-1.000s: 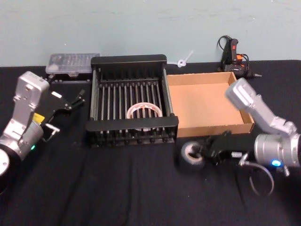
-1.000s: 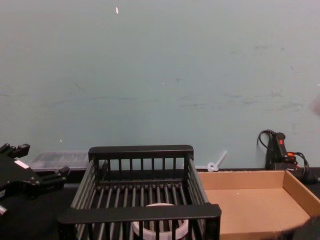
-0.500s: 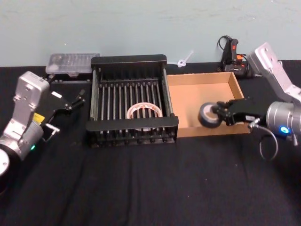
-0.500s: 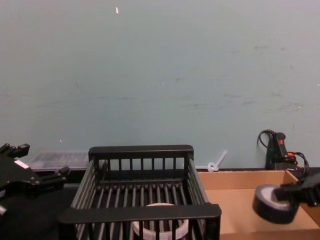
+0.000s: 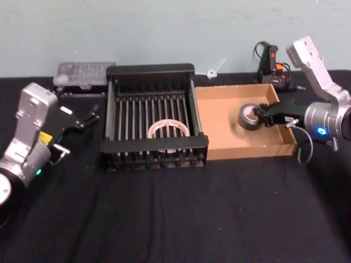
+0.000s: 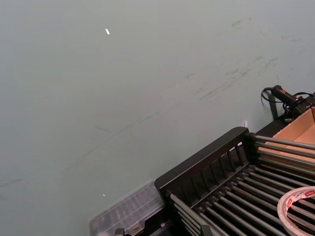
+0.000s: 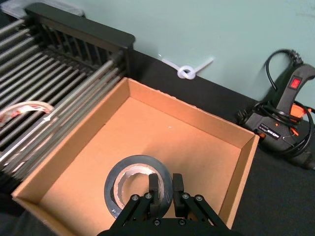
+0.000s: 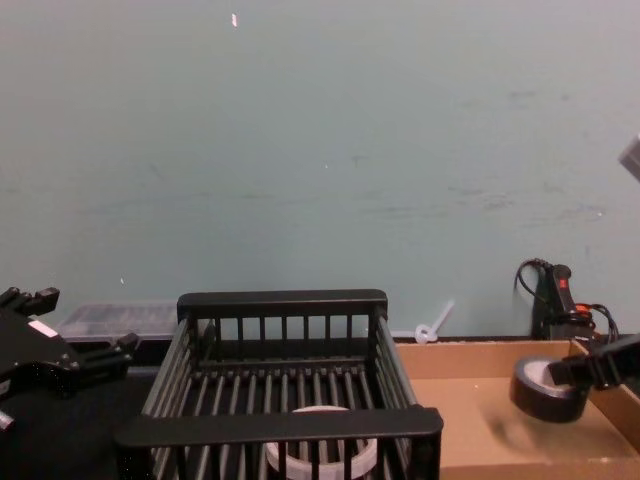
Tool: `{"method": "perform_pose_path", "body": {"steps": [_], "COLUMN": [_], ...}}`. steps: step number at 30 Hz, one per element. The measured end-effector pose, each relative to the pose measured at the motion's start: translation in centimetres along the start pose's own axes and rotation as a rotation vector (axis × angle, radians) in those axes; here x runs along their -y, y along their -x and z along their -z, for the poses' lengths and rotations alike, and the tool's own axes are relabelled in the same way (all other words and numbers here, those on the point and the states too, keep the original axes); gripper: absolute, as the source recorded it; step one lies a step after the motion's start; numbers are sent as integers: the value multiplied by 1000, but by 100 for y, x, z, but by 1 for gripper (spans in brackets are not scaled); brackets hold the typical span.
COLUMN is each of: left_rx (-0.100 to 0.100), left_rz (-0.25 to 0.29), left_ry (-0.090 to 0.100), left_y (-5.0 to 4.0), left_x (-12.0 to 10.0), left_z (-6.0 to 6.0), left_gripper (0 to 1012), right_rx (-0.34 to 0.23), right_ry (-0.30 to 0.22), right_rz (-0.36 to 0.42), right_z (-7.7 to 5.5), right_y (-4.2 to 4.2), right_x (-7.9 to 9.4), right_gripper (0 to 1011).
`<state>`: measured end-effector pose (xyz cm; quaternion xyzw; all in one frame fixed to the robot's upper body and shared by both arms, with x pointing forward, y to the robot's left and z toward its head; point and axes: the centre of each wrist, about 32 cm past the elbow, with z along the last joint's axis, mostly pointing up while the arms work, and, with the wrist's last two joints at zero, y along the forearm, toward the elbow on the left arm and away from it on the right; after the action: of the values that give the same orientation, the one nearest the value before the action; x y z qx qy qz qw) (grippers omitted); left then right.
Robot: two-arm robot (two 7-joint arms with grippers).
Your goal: Pick up the white tape and place it into the black box , Pick up the silver tape and place it into the brown box.
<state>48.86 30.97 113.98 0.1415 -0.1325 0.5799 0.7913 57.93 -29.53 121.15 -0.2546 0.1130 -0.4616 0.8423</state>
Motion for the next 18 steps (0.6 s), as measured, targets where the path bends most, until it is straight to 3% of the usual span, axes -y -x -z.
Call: {"method": "perform_pose_path", "body": {"steps": [7,18], "left_rx": [0,0], "left_rz": [0,0], "left_ry": [0,0], "left_y": [0,0], "left_x": [0,0], "left_z": [0,0], "left_gripper": [1001,1001], "right_rx": [-17,-12], "right_ry": [17,14], "right_rz": [5,3], "right_z": [17,10], "right_y": [-43,-35], "right_x": [-122,-106], "right_gripper": [172,172]}}
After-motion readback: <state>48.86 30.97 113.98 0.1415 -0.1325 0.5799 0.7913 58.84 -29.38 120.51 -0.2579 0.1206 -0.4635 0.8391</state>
